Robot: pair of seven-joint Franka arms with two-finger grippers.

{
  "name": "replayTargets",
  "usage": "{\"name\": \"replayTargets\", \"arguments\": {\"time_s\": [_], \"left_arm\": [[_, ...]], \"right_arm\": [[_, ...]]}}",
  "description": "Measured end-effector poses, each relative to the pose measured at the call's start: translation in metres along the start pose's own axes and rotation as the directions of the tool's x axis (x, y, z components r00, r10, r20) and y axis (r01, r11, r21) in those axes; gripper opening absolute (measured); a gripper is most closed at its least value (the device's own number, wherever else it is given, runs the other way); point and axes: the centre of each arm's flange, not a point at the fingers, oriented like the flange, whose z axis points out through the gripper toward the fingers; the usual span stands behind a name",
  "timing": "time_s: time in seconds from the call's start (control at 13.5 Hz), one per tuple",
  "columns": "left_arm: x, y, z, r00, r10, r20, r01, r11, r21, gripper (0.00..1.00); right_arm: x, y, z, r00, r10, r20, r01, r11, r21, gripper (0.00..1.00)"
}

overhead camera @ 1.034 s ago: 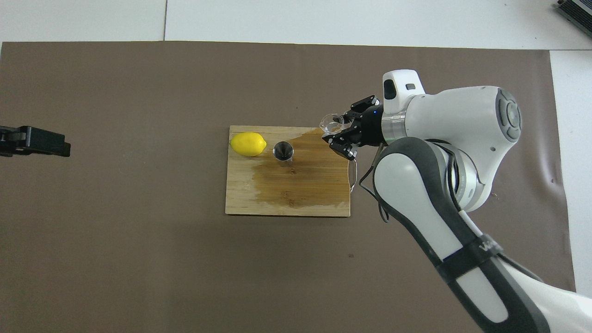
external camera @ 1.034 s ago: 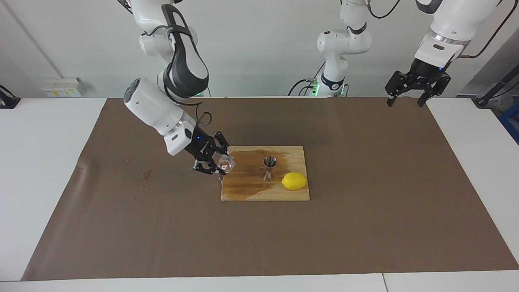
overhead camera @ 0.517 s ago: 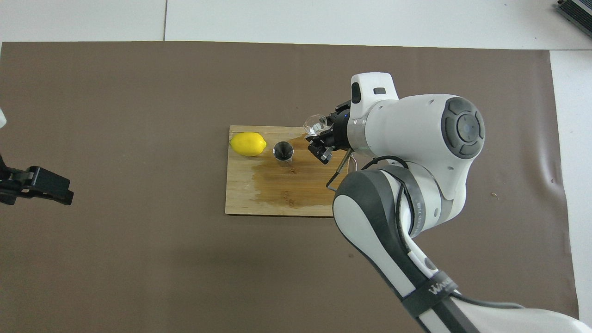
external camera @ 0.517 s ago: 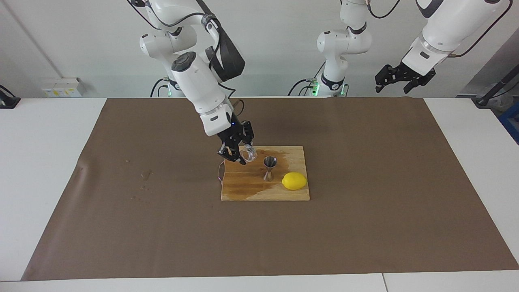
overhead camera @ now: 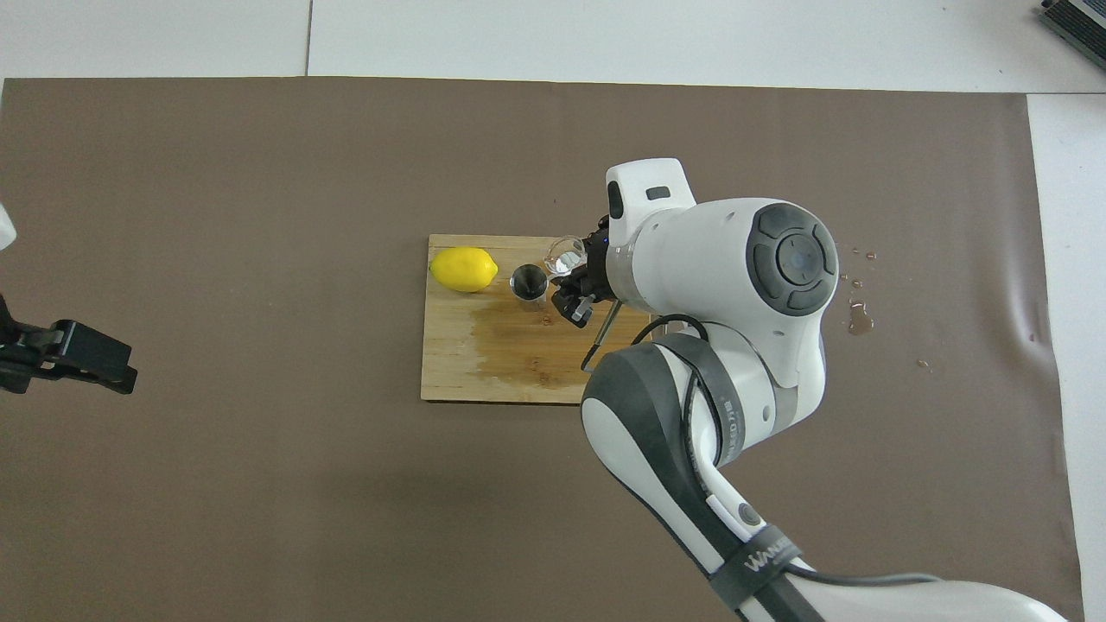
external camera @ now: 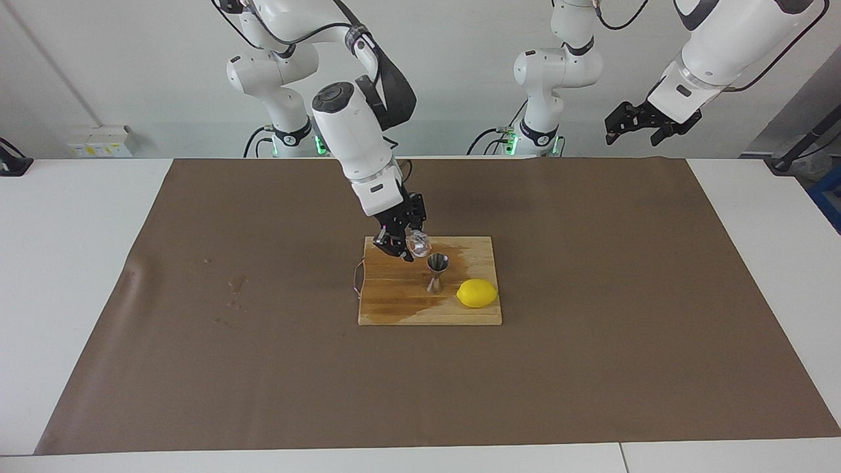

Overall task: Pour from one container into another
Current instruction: 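Tilt the glass over the metal cup with the right gripper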

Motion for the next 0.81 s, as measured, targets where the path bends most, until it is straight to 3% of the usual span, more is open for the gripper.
{"name": "replayTargets", "arguments": {"time_s": [0.81], "left_arm": [[0.000,0.000,0.000,1.000,0.000,0.001,0.000,1.000,0.000,1.00]], "right_arm": [[0.019,-0.012,0.013,0.984,0.023,0.178,-0.016,0.999,-0.038,0.48]]}}
